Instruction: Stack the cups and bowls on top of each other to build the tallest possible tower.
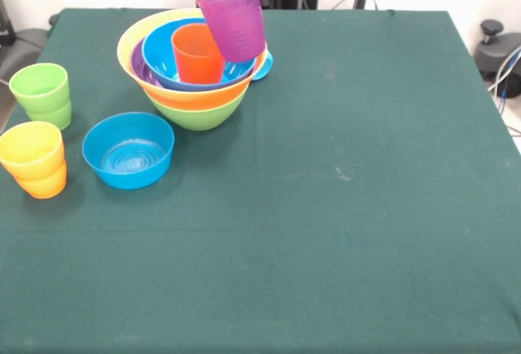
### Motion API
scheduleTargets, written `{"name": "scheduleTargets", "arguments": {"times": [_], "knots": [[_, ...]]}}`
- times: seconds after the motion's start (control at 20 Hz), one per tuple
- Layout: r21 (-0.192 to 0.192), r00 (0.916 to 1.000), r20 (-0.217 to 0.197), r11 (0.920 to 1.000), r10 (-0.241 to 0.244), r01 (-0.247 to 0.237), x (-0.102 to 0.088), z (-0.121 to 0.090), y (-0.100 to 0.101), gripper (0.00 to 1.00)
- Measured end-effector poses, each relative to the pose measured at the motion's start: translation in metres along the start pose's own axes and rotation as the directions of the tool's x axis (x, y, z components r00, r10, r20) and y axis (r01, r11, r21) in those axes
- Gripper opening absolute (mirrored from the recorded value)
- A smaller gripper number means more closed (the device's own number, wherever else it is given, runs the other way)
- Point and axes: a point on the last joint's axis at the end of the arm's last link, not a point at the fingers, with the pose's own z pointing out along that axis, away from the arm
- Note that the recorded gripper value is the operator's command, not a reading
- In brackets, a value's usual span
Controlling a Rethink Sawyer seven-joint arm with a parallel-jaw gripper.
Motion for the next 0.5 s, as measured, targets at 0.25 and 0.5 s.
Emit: {"name": "scheduleTargets", "arguments": {"times": [0.25, 0.5], "knots": [[-0.014, 0.9998, 0.011, 0.9997, -0.017, 0.018, -0.0044, -0.0032, 0.0061, 0.0], [-0.023, 0.9996, 0.019, 0.9996, -0.019, 0.019, -0.0048, -0.0055, 0.0048, 0.0]]}}
